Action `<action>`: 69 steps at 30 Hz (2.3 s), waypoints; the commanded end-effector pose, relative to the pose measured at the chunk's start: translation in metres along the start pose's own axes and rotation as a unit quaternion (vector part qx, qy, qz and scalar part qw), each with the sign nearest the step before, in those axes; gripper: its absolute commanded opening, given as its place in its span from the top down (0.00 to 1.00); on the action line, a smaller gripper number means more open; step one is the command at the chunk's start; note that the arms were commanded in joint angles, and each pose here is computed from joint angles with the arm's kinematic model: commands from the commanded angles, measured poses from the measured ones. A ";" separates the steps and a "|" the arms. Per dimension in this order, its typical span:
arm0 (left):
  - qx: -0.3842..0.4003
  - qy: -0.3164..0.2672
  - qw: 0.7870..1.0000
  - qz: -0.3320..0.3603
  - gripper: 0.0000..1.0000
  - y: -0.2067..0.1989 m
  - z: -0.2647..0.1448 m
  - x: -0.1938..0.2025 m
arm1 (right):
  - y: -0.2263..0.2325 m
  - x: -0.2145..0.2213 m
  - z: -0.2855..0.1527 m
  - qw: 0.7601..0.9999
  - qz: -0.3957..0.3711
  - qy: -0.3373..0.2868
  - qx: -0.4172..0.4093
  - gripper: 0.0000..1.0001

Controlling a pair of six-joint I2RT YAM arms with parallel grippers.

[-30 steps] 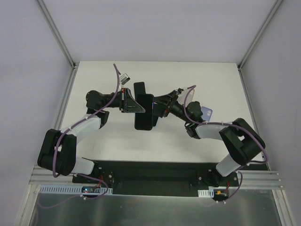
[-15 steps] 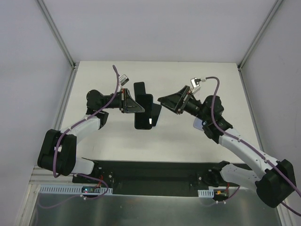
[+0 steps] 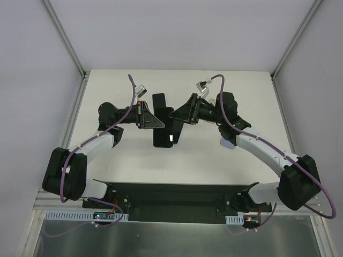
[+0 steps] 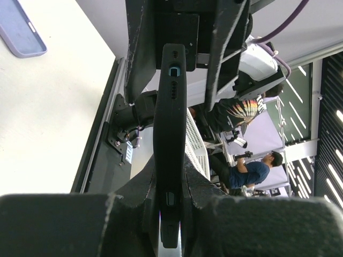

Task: Take the phone out of the phone case
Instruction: Remove the phone case from the phone.

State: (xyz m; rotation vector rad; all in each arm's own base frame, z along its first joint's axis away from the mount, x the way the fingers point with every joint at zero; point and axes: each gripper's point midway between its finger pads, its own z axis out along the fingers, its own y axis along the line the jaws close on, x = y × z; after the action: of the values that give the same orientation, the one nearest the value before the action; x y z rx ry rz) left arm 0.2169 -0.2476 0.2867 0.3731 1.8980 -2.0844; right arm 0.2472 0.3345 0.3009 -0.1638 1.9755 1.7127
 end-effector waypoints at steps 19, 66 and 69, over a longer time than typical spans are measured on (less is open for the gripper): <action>0.022 0.001 0.997 0.078 1.00 -0.029 -0.005 0.006 | 0.041 -0.026 0.016 0.995 -0.004 -0.001 -0.099 0.69; 0.039 -0.006 0.991 0.128 1.00 -0.032 -0.003 -0.002 | 0.060 -0.042 -0.017 0.944 0.167 -0.074 -0.276 0.99; 0.054 -0.005 0.989 0.136 1.00 -0.039 -0.001 -0.007 | 0.061 -0.041 -0.018 0.937 0.192 -0.085 -0.279 0.99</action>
State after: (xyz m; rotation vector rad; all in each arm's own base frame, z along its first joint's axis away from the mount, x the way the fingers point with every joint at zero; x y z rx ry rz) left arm 0.2137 -0.2444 0.2917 0.3376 1.9059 -2.1081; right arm 0.2707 0.3408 0.3115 0.1979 1.7392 2.2645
